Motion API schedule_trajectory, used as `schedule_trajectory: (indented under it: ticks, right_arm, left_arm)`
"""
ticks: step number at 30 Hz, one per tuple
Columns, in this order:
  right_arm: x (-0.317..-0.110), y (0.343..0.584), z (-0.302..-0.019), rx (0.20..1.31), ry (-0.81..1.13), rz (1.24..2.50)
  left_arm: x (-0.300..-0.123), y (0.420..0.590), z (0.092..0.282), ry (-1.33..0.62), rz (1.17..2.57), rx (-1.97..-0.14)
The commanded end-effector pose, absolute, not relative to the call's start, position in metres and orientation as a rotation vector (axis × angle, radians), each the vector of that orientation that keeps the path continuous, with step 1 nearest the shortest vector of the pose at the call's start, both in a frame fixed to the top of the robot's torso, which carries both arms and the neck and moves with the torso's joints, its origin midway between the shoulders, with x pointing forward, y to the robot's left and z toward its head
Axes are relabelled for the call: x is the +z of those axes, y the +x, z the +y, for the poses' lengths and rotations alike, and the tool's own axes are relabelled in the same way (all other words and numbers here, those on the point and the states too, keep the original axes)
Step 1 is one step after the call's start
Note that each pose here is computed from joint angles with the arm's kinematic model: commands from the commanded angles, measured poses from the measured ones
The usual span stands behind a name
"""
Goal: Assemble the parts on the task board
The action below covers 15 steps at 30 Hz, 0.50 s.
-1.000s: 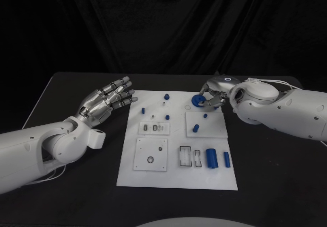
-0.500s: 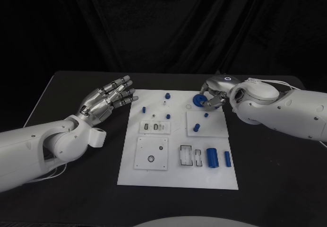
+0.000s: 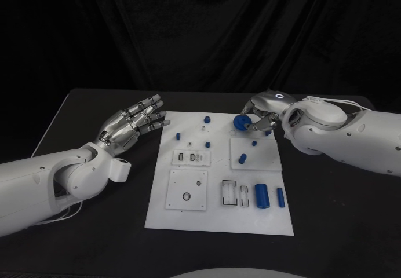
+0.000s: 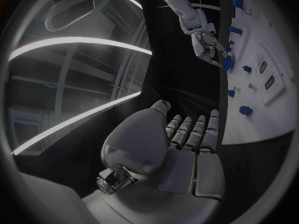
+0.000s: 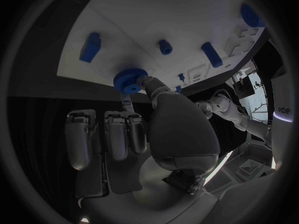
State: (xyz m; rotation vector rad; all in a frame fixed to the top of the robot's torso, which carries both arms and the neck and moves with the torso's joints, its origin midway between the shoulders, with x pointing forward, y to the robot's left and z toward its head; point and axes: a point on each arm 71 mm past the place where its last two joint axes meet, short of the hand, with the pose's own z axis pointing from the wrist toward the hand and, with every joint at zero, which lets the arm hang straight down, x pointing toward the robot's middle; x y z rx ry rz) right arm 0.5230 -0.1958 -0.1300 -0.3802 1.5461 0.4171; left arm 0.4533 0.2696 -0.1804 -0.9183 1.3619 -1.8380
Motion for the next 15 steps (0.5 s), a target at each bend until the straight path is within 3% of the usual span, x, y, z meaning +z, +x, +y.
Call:
schedule_trajectory:
  ticks: [1,7,15]
  right_arm:
    - [-0.115,0.521,-0.183,0.457,-0.400,1.479]
    - [-0.103,0.521,-0.151,0.506,-0.463,1.457]
    - [-0.112,0.522,-0.118,0.543,-0.521,1.482]
  left_arm:
    - [-0.170,0.450,0.272,-0.831,1.192,-1.933]
    - [-0.170,0.451,0.271,-0.830,1.193,-1.934]
    - [-0.170,0.451,0.269,-0.830,1.195,-1.937]
